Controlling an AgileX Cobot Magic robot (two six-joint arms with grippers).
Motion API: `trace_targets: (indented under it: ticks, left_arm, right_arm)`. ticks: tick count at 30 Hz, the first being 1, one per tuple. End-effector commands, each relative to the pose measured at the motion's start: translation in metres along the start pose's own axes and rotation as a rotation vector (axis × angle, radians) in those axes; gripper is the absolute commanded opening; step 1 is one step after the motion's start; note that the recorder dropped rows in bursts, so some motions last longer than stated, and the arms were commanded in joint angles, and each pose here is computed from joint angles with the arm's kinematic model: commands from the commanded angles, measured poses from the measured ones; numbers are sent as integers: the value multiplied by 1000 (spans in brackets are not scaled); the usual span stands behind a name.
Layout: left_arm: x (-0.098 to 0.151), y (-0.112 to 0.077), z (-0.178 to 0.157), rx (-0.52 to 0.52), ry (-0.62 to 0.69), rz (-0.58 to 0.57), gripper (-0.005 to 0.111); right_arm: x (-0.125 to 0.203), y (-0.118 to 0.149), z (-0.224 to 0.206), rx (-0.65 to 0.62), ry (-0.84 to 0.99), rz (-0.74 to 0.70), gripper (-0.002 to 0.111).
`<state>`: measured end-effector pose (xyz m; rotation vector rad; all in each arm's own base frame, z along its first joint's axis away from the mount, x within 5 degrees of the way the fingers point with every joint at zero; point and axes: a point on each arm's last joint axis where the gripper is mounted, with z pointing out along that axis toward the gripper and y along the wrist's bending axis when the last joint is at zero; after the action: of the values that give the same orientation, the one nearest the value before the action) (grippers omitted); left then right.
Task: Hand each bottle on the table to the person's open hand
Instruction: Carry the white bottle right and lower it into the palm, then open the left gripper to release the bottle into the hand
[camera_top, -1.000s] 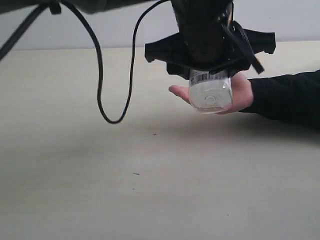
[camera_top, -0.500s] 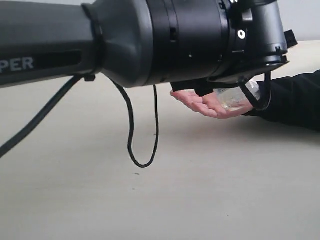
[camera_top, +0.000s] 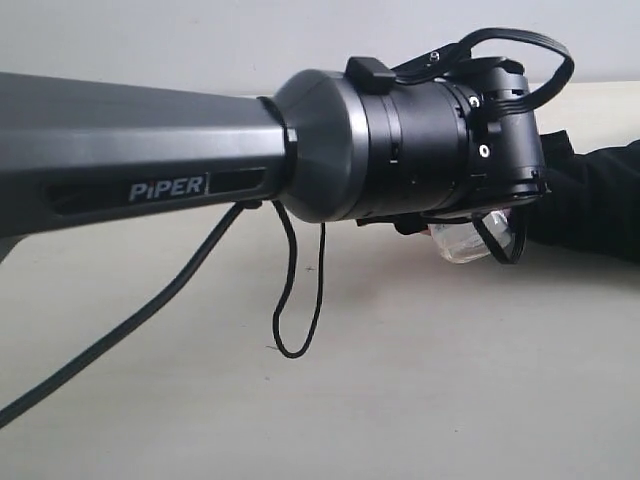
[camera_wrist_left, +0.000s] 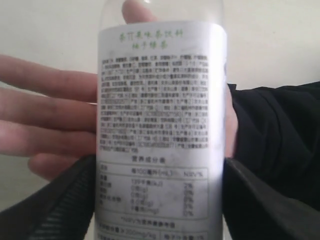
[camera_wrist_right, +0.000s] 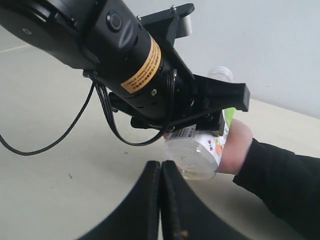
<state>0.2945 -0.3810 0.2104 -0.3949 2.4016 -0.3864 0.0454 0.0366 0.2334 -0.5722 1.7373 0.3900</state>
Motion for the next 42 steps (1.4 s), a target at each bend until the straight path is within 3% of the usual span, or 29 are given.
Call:
trace_targets:
  ticks: [1,6,11,14,28,31,36,42]
  left_arm:
    - [1,3,3,-31,-3,-6,0]
    - [-1,2,7,-16,-34,38,0]
    - [-1,2,7,-11,-41,180,0]
    - [3,2,7,-16,7,102,0]
    - [4,6,8,-50,26,37,0]
    - [2,8,10,-60,40,11,8]
    - [-3,12,13,-65,51,-14,36]
    - [-3,8,13,-28,54,-13,56]
  right_arm:
    - [1,0,1,4,3,0,0]
    - [1,0,1,4,3,0,0]
    - [1,0,1,4,3,0,0]
    - [1,0,1,4,3,0,0]
    - [1,0,1,4,3,0,0]
    - [1,0,1,4,3,0,0]
    - [1,0,1,3,2,2,0]
    - [1,0,1,3,2,2,0]
